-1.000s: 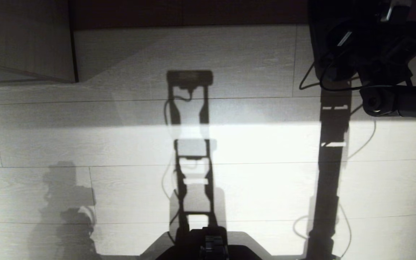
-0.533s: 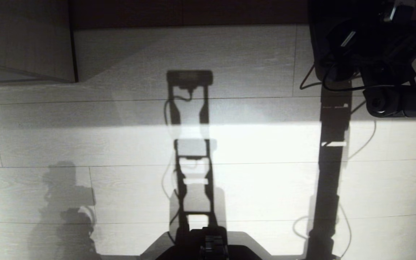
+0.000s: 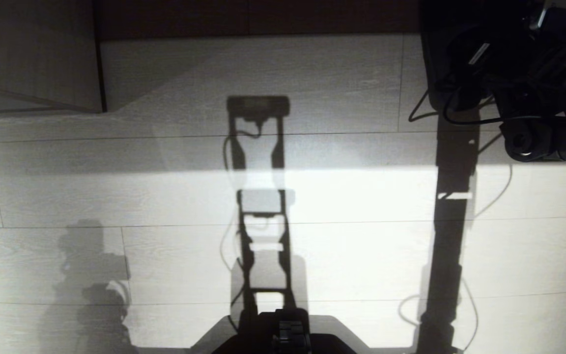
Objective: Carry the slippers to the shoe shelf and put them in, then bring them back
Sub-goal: Pick up the slippers on the floor
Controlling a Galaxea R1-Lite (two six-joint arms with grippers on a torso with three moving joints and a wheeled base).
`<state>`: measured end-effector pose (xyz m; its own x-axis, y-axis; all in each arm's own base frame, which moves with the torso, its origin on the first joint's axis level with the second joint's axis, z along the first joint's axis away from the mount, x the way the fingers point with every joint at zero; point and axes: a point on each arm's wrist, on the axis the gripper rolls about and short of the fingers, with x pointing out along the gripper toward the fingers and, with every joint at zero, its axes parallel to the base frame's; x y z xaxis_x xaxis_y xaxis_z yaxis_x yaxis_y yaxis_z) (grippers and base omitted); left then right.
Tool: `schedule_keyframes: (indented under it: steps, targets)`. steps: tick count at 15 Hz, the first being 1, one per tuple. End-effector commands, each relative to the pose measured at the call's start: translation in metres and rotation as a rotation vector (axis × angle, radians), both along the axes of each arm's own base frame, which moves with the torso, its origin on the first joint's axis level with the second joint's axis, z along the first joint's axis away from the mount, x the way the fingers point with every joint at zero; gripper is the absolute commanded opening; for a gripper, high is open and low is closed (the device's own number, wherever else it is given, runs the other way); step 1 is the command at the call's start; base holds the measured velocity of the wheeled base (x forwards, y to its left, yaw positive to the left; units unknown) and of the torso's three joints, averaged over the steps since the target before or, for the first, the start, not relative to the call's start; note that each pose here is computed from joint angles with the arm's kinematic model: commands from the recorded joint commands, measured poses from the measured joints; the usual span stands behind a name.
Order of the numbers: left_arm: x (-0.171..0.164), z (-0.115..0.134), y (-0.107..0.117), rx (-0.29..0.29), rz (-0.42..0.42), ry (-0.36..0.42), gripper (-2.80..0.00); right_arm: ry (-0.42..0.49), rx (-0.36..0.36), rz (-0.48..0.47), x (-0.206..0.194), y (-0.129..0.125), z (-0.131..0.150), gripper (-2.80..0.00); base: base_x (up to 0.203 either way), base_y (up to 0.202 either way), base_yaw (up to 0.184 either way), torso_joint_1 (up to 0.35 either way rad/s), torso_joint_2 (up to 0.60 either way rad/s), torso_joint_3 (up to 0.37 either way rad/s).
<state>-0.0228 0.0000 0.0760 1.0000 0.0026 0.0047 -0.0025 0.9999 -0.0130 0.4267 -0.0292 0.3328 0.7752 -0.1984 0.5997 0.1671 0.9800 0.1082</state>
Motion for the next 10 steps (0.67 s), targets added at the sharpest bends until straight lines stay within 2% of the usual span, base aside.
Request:
schedule_keyframes:
  steps: [1,10]
  targets:
    - [0.0000,0.0000,0.0000,-0.001,0.001,0.000,-2.80,-0.008,0.012,-0.008,-0.0022,-0.0012,0.0017,0.00,0.000,0.000,0.000,0.000,0.00,0.000]
    - [0.0000,0.0000,0.0000,-0.001,0.001,0.001,-2.80,0.012,0.012,-0.003,0.0039,-0.0009,-0.0059,0.00,0.000,0.000,0.000,0.000,0.00,0.000]
